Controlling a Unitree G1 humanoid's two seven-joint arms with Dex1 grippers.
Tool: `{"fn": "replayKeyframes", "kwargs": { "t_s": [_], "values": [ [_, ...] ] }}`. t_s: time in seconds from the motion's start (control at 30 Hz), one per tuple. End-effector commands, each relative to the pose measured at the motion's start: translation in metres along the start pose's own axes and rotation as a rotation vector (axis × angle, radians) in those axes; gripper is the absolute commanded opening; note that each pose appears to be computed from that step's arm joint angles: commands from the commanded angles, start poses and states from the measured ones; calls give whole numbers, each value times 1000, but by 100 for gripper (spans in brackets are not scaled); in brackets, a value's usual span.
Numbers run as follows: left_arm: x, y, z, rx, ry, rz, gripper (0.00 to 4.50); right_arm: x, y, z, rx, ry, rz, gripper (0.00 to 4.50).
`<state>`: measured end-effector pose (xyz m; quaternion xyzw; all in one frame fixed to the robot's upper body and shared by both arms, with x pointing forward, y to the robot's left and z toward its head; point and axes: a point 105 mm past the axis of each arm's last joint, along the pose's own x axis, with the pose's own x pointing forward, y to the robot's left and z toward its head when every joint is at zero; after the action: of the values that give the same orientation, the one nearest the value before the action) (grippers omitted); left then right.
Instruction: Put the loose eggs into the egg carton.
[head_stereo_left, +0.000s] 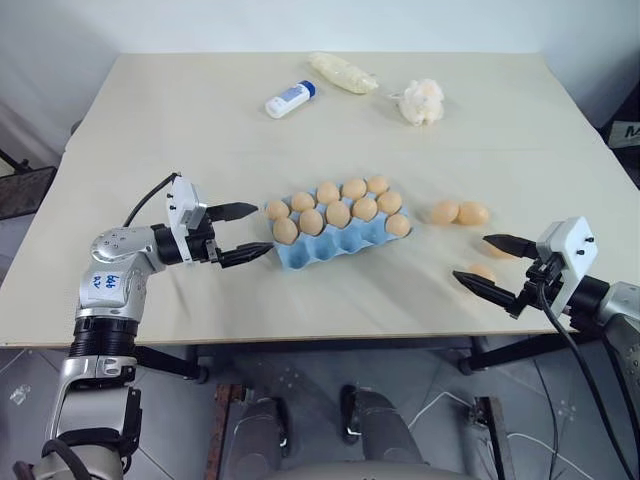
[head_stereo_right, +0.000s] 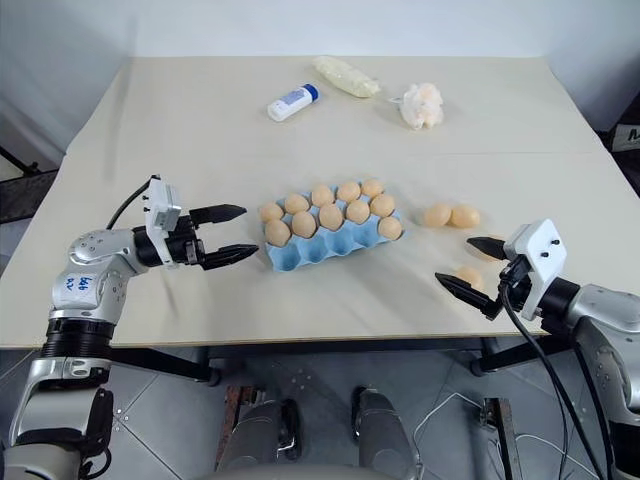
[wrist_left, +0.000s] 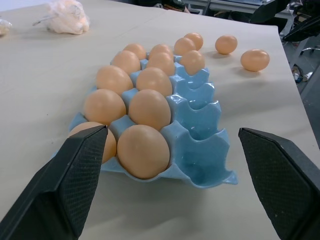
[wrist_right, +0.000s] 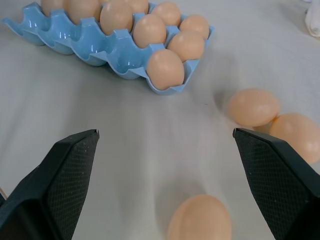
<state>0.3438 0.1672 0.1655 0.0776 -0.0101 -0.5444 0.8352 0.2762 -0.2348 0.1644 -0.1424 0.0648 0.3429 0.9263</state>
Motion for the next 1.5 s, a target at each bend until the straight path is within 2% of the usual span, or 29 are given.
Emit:
{"fn": "replayKeyframes", "kwargs": {
  "t_s": [0.03,0.43,0.57,0.7,0.93,1.13,1.23,1.5],
  "values": [
    [3,3,12,36,-34,-8,447,-6,-2,16,-49,-58,-34,450],
    [9,17,16,40,-27,68,447,-16,-2,19,-13,-78,-143,450],
    [14,6,20,20,-78,-56,447,-31,4,24,43,-107,-271,450],
    [14,-2,28,-6,-187,-145,447,-49,23,16,95,-87,-345,450],
    [5,-8,15,-12,-202,-226,447,-81,47,-12,168,-2,-482,450],
    [-8,-4,3,59,-193,-198,447,-70,47,-30,238,-18,-601,450],
    [-15,-5,-7,69,-136,-196,447,-58,41,-35,247,-36,-638,450],
    [-23,-7,-22,94,-24,-204,447,-29,26,-41,264,-37,-626,450]
  ]
}}
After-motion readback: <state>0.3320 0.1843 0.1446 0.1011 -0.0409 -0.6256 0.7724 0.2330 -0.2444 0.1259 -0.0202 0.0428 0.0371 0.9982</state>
